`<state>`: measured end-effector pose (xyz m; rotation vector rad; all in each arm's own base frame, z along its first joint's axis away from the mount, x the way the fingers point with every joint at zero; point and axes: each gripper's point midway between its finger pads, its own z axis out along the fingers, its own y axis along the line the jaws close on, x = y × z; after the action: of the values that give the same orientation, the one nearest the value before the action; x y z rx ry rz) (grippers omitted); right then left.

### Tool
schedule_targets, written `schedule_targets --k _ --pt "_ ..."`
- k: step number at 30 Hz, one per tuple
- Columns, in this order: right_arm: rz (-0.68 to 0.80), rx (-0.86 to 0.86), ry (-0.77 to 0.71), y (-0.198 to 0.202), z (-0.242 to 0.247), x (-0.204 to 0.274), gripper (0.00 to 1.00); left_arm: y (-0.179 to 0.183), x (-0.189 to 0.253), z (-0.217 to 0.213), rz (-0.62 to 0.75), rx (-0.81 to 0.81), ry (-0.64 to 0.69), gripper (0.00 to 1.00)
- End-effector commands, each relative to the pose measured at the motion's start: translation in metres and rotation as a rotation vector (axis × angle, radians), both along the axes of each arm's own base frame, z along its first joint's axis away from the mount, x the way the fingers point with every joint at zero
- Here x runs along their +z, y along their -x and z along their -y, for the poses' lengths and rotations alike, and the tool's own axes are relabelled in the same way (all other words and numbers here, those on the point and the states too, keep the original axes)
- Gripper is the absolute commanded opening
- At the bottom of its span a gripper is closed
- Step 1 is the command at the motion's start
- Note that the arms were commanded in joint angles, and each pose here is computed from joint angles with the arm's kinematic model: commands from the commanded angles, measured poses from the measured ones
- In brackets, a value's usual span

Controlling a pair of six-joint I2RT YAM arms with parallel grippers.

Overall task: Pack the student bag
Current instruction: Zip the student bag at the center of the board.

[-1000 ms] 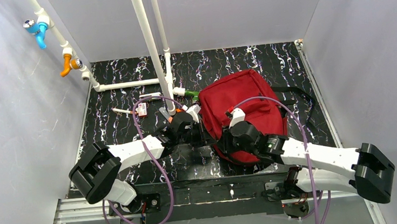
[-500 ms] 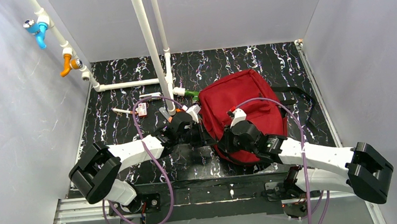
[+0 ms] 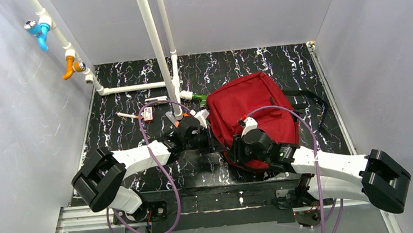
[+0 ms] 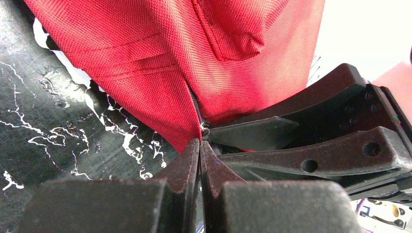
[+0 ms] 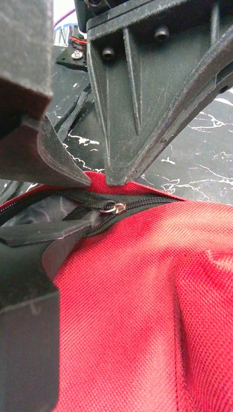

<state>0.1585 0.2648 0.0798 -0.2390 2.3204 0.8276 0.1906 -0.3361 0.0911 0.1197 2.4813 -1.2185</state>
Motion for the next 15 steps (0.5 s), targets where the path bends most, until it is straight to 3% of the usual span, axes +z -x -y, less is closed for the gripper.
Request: schedule_targets --k 1,6,11,15 --pt "0.025 0.012 -0.029 -0.006 -0.01 0.005 0.41 0.008 0.01 0.005 -0.011 -0.046 0.042 0.0" --pt "0.075 0.005 0.007 -0.02 -0.015 0.007 0.4 0.008 0.009 0.003 -0.002 -0.038 0.038 0.0" --pt "0.098 0.019 0.09 -0.025 -0.011 0.009 0.17 0.008 0.006 0.0 -0.002 -0.027 0.027 0.0" --pt "0.096 0.027 0.12 -0.017 0.004 0.016 0.14 0.005 0.0 -0.008 0.01 -0.003 0.0 0.0"
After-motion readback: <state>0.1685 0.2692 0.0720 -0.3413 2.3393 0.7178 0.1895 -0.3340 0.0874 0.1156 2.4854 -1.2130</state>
